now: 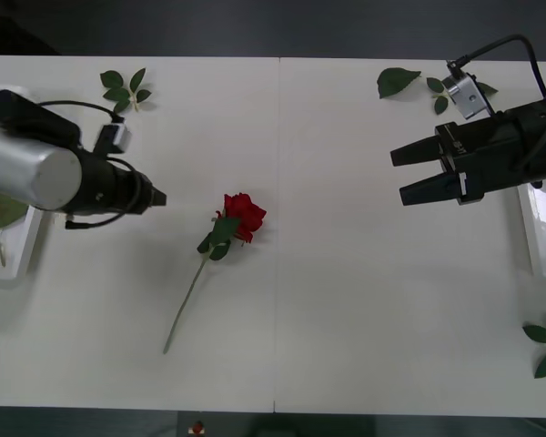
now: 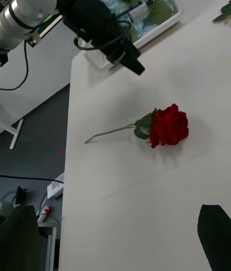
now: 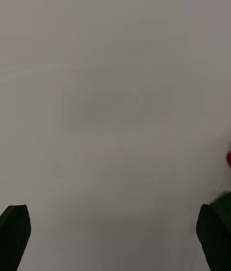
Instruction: Put the red flowers into the right box and the blue flowers into the left box
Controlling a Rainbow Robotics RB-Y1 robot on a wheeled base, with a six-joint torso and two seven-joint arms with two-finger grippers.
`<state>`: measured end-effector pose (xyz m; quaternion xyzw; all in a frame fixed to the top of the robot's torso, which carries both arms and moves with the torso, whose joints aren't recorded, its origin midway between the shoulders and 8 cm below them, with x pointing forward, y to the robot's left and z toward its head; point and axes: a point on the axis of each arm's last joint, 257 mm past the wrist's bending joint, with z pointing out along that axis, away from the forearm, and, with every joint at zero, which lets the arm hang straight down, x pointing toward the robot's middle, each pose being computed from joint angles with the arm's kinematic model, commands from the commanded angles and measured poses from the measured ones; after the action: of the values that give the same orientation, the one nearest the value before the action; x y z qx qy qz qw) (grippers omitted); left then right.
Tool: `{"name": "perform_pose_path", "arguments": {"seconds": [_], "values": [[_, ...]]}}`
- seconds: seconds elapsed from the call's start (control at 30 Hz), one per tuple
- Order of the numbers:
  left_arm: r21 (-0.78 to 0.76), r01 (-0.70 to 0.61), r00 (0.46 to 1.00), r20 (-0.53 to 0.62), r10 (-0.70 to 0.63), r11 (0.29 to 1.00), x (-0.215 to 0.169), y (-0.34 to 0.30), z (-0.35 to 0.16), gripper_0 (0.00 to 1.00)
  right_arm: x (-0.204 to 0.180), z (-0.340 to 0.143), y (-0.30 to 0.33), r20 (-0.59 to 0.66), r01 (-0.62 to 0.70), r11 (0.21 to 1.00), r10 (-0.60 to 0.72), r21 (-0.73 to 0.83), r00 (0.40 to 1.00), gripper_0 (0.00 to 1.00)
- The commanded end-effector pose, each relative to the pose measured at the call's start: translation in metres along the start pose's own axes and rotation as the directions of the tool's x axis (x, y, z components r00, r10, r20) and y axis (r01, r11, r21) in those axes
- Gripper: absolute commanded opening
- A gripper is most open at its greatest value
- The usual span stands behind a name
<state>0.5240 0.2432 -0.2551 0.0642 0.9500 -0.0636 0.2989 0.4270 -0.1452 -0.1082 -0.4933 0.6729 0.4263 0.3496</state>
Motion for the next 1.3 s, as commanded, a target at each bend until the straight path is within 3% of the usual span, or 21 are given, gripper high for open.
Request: {"name": "perform_pose_path", "arguments": {"seconds": [0.03, 0.13, 0.53, 0.87, 1.3], "values": [[-0.023, -0.134, 0.990, 0.031, 0.135, 0.991, -0.016, -0.037, 0.007, 1.00, -0.008, -0.018, 0.001, -0.023, 0.018, 1.000, -0.018, 0.023, 1.000, 0.97], [-0.042, -0.248, 0.968, 0.027, 0.249, 0.968, -0.015, -0.067, 0.014, 1.00, -0.004, -0.016, 0.002, -0.029, 0.011, 1.000, -0.011, 0.018, 1.000, 0.96], [0.015, -0.458, 0.888, -0.045, 0.458, 0.889, 0.015, -0.130, -0.030, 1.00, -0.002, -0.017, 0.003, -0.034, 0.009, 1.000, -0.008, 0.015, 0.999, 0.96], [0.020, -0.536, 0.842, -0.066, 0.536, 0.844, 0.056, -0.109, -0.014, 1.00, -0.002, -0.017, 0.004, -0.037, 0.008, 1.000, -0.008, 0.012, 0.999, 0.97], [-0.044, -0.545, 0.839, -0.016, 0.545, 0.837, 0.049, -0.099, 0.037, 1.00, 0.000, -0.018, 0.005, -0.043, 0.008, 1.000, -0.007, 0.007, 0.999, 0.97]]}}
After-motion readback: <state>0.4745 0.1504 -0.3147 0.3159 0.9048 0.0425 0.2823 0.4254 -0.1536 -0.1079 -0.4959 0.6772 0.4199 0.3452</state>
